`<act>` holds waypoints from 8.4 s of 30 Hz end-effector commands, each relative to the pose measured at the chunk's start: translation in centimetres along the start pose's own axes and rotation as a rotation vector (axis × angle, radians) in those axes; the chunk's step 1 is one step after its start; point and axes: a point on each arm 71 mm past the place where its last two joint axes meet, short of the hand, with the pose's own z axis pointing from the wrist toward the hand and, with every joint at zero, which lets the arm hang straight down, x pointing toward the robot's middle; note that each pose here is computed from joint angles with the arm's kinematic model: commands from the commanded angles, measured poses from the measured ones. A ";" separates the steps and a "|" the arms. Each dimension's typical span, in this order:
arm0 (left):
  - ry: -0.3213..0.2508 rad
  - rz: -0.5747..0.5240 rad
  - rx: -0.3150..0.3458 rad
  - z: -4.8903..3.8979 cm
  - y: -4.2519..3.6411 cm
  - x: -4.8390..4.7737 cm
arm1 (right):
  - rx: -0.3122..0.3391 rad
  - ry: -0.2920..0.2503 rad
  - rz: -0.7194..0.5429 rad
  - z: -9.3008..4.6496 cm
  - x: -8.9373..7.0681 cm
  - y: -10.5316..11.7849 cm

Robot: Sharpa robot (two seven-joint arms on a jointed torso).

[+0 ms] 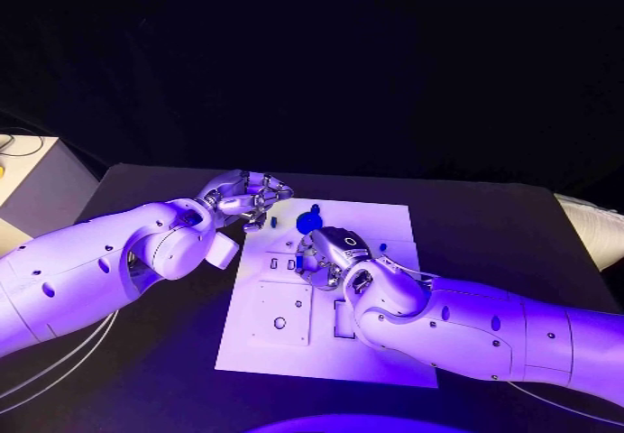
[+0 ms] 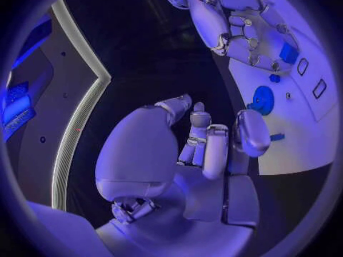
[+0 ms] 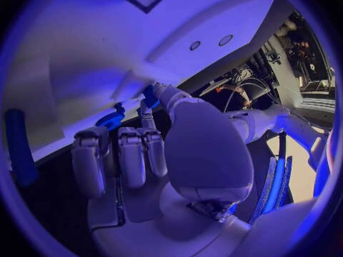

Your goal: Assemble the parts on the task board

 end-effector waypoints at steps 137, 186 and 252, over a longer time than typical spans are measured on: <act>0.379 0.885 -0.635 4.71 4.28 4.69 | 0.100 -0.333 0.606 -1.0 -19.1 -20.9; 0.352 0.727 -0.600 3.86 3.96 4.62 | 0.117 -0.305 0.595 -0.8 -17.9 -21.0; 0.146 0.946 -0.495 2.13 5.24 4.98 | 0.119 -0.321 0.585 -1.3 -17.9 -21.2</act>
